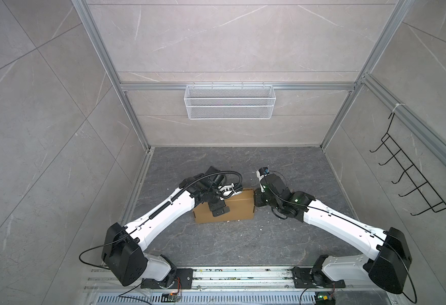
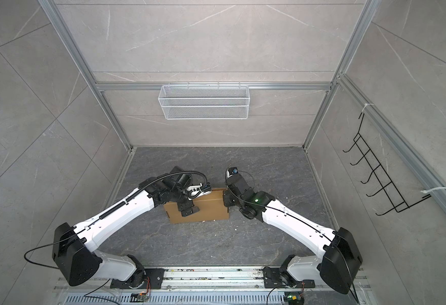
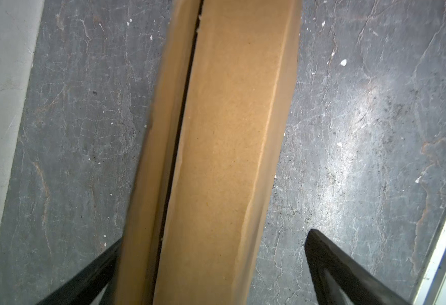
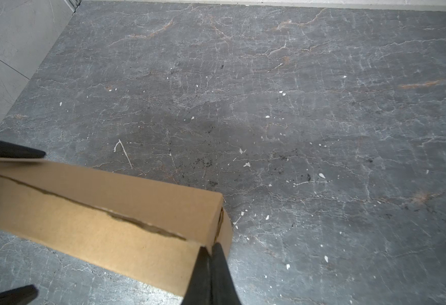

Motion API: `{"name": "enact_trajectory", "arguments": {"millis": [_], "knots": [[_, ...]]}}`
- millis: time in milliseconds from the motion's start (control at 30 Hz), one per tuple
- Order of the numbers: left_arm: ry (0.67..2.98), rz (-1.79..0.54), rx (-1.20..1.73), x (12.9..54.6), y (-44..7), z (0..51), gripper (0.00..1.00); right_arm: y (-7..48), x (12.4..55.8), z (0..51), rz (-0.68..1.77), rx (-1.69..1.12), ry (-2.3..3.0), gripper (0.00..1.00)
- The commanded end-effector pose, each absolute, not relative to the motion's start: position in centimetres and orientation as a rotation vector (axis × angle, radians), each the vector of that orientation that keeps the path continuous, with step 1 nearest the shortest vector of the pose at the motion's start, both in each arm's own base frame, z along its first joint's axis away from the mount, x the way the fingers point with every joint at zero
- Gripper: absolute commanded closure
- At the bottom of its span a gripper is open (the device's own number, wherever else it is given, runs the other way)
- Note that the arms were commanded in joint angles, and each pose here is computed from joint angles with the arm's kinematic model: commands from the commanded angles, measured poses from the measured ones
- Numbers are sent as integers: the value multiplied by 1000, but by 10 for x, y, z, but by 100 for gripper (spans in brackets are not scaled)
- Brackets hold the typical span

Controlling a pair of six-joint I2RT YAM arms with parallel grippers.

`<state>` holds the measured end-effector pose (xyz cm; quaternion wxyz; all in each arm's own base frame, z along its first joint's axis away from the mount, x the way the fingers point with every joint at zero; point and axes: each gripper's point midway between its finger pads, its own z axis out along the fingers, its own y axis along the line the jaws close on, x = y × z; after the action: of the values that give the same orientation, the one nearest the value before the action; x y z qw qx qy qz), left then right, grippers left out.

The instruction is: Fold the paper box

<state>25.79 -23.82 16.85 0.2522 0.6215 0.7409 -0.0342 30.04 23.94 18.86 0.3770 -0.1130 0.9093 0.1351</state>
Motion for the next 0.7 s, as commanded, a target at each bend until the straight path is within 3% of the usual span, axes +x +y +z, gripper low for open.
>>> {"name": "enact_trajectory", "arguments": {"millis": [0, 267, 667], "knots": [[1955, -11, 1731, 261, -236, 166, 3, 226, 284, 158, 265, -319, 2442, 98], [1857, 74, 1779, 255, -236, 159, 18, 233, 284, 163, 311, -316, 2444, 92], [1858, 116, 1819, 252, -234, 146, 20, 245, 270, 192, 491, -391, 2436, 64]]}}
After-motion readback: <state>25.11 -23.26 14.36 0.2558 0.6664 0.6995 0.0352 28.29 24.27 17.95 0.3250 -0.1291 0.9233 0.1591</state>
